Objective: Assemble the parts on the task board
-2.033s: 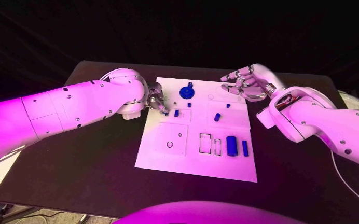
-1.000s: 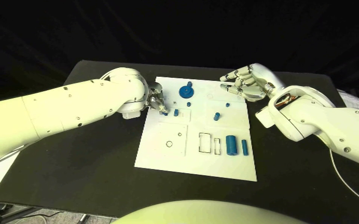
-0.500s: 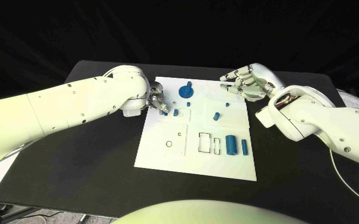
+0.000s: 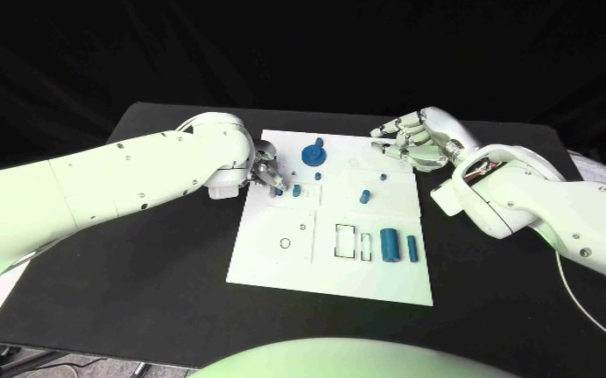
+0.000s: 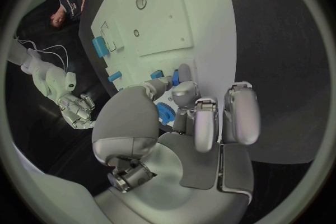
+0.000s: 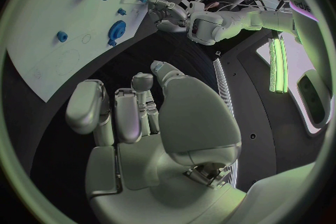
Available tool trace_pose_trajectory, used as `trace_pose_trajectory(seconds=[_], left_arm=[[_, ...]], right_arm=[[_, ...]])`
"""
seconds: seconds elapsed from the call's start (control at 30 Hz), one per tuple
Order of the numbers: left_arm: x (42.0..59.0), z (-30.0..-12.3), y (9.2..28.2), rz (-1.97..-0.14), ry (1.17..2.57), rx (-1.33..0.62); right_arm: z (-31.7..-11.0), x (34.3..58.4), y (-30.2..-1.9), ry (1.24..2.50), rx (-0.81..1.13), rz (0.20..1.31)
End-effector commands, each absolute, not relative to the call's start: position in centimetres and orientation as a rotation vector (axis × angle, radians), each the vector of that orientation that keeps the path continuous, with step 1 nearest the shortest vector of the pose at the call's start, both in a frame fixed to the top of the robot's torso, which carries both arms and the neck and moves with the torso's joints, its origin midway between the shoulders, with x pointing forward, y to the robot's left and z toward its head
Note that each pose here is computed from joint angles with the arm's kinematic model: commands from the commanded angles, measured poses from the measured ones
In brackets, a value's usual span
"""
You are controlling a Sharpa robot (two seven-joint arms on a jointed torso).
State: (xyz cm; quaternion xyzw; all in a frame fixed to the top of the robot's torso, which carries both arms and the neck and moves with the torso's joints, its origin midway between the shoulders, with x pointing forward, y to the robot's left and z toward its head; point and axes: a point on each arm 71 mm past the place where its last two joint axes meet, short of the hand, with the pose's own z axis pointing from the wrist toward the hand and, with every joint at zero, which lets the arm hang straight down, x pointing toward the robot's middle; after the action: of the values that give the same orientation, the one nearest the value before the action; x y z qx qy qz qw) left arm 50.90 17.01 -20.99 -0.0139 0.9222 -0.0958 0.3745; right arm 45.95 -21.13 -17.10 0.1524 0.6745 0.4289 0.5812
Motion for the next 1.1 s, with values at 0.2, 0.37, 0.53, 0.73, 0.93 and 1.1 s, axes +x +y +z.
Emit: trace_pose_trajectory(seconds=[0.2, 0.37, 0.53, 0.73, 0.93, 1.1], left_arm=[[50.7, -21.5, 16.7, -0.235, 2.37, -0.026], [50.8, -21.5, 16.8, -0.231, 2.367, -0.028], [50.8, -21.5, 16.9, -0.231, 2.36, -0.036], [50.9, -21.2, 17.2, -0.236, 2.346, -0.051], [50.7, -21.0, 17.8, -0.25, 2.328, -0.082], [50.6, -20.5, 18.2, -0.316, 2.299, -0.141]], right_arm=[[-17.1, 45.9, -21.0, 1.576, 0.348, 1.009], [-17.1, 45.9, -21.1, 1.576, 0.348, 1.008], [-17.1, 45.9, -21.1, 1.574, 0.351, 1.006], [-17.1, 45.9, -21.2, 1.574, 0.353, 1.004], [-17.1, 45.9, -21.2, 1.576, 0.355, 1.002], [-17.2, 46.0, -21.3, 1.578, 0.357, 0.998]])
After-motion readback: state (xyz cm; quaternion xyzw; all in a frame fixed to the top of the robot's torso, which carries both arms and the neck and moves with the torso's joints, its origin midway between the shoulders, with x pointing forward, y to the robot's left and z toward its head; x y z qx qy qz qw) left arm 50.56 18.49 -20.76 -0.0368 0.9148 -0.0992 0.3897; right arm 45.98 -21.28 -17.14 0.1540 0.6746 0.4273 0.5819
